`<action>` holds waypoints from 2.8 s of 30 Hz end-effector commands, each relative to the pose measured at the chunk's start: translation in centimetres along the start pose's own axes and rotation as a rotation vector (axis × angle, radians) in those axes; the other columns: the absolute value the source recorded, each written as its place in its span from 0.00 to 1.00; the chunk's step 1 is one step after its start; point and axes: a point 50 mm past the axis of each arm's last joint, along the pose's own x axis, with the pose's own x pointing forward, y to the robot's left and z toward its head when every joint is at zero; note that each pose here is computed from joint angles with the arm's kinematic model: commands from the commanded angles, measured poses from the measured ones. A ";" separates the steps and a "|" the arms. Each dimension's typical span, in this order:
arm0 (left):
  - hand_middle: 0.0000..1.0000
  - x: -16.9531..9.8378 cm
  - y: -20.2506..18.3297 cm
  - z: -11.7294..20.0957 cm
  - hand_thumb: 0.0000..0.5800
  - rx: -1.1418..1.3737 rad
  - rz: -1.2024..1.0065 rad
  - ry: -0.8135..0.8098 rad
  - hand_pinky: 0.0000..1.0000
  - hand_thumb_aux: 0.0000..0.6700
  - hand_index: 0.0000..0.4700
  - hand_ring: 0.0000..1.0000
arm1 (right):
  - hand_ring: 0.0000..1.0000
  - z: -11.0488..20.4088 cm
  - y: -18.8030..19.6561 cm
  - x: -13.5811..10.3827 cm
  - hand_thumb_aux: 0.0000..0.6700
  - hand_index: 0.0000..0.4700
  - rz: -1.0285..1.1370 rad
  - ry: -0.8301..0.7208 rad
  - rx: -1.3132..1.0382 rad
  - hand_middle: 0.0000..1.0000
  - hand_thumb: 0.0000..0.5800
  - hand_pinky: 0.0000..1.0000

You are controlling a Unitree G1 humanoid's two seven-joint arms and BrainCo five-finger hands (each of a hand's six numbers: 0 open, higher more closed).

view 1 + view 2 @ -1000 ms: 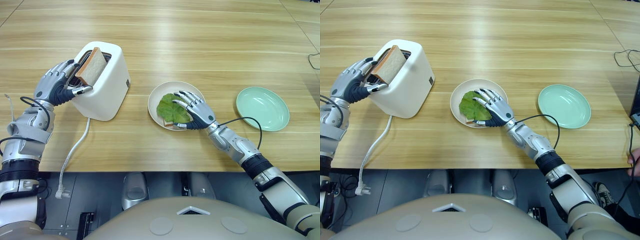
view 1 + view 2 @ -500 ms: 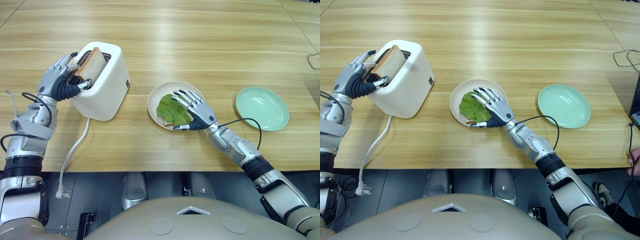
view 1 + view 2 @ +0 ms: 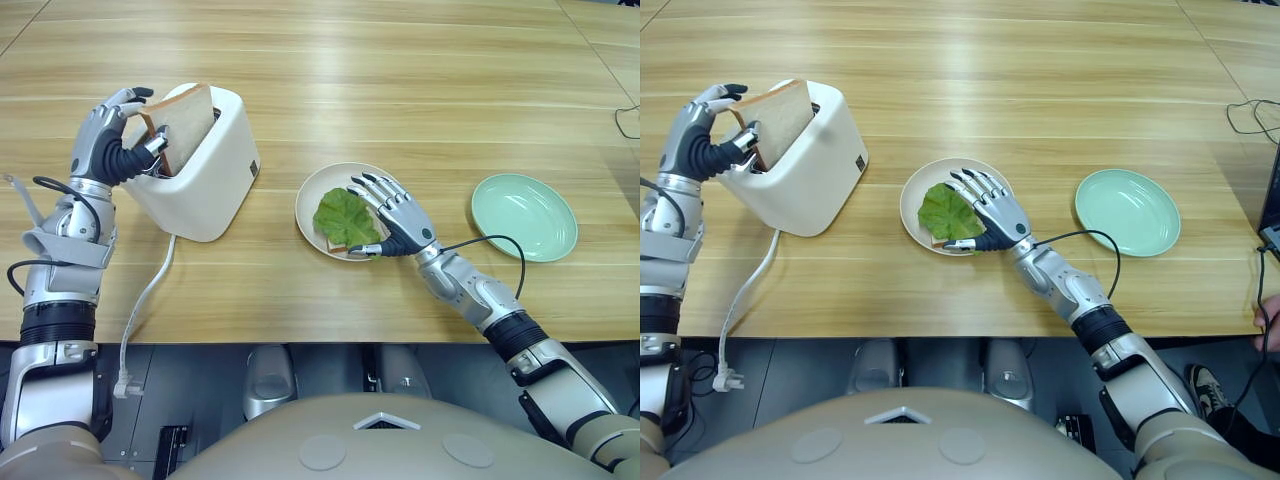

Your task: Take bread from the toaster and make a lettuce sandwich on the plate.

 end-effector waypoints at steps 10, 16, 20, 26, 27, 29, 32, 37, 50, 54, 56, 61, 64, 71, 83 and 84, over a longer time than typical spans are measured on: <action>1.00 0.9 1.5 0.6 1.00 -0.159 0.141 -0.045 1.00 1.00 0.98 1.00 | 0.00 -0.3 0.1 0.1 0.00 0.00 -0.007 0.016 -0.004 0.00 0.00 0.00; 1.00 1.4 1.8 1.8 1.00 -0.265 0.178 -0.105 1.00 1.00 0.98 1.00 | 0.00 -0.4 -0.2 0.0 0.00 0.00 -0.016 0.024 -0.006 0.00 0.00 0.00; 1.00 1.9 2.0 2.8 1.00 -0.365 0.203 -0.153 1.00 1.00 0.98 1.00 | 0.00 -1.0 -1.0 -0.1 0.00 0.00 -0.046 0.043 -0.011 0.00 0.00 0.00; 1.00 2.5 2.1 4.0 1.00 -0.473 0.214 -0.197 1.00 1.00 0.98 1.00 | 0.00 -1.6 -1.8 -0.4 0.00 0.00 -0.075 0.072 -0.012 0.00 0.00 0.00; 1.00 2.7 1.9 4.4 1.00 -0.492 0.212 -0.205 1.00 1.00 0.98 1.00 | 0.00 -1.8 -2.0 -0.5 0.00 0.00 -0.081 0.079 -0.013 0.00 0.00 0.00; 1.00 3.0 1.6 5.0 1.00 -0.527 0.207 -0.219 1.00 1.00 0.98 1.00 | 0.00 -2.1 -2.4 -0.7 0.00 0.00 -0.095 0.092 -0.018 0.00 0.00 0.00; 1.00 3.4 0.5 6.1 1.00 -0.634 0.166 -0.239 1.00 1.00 0.98 1.00 | 0.00 -2.7 -3.4 -1.2 0.00 0.00 -0.129 0.120 -0.023 0.00 0.00 0.00; 1.00 3.9 -2.7 7.9 1.00 -0.801 0.059 -0.232 1.00 1.00 0.98 1.00 | 0.00 -3.7 -5.0 -2.1 0.00 0.00 -0.186 0.170 -0.028 0.00 0.00 0.00; 1.00 2.2 -16.8 10.2 1.00 -1.190 -0.290 0.104 1.00 1.00 0.98 1.00 | 0.00 -4.9 -7.3 -3.8 0.00 0.00 -0.250 0.237 -0.034 0.00 0.00 0.00; 1.00 0.8 -19.3 10.4 1.00 -1.228 -0.359 0.201 1.00 1.00 0.98 1.00 | 0.00 -4.8 -7.4 -3.9 0.00 0.00 -0.249 0.235 -0.031 0.00 0.00 0.00; 1.00 0.3 -20.2 10.1 1.00 -1.237 -0.370 0.259 1.00 1.00 0.98 1.00 | 0.00 -4.6 -7.3 -3.9 0.00 0.00 -0.244 0.234 -0.027 0.00 0.00 0.00; 1.00 -0.6 -21.8 9.8 1.00 -1.244 -0.413 0.347 1.00 1.00 0.98 1.00 | 0.00 -3.6 -6.1 -3.5 0.00 0.00 -0.201 0.199 -0.005 0.00 0.00 0.00; 1.00 -1.0 -22.4 9.9 1.00 -1.222 -0.434 0.364 1.00 1.00 0.98 1.00 | 0.00 -2.7 -5.3 -3.1 0.00 0.00 -0.173 0.161 0.009 0.00 0.00 0.00; 1.00 -2.0 -23.6 10.4 1.00 -1.179 -0.495 0.388 1.00 1.00 0.98 1.00 | 0.00 -0.5 -3.6 -2.3 0.00 0.00 -0.102 0.066 0.019 0.00 0.00 0.00; 1.00 -2.5 -23.3 12.4 1.00 -1.052 -0.536 0.234 1.00 1.00 0.98 1.00 | 0.00 1.2 -2.9 -2.1 0.00 0.00 -0.072 -0.020 0.011 0.00 0.00 0.00; 1.00 -2.4 -23.0 12.4 1.00 -1.047 -0.527 0.219 1.00 1.00 0.98 1.00 | 0.00 1.1 -3.1 -2.1 0.00 0.00 -0.083 -0.016 0.010 0.00 0.00 0.00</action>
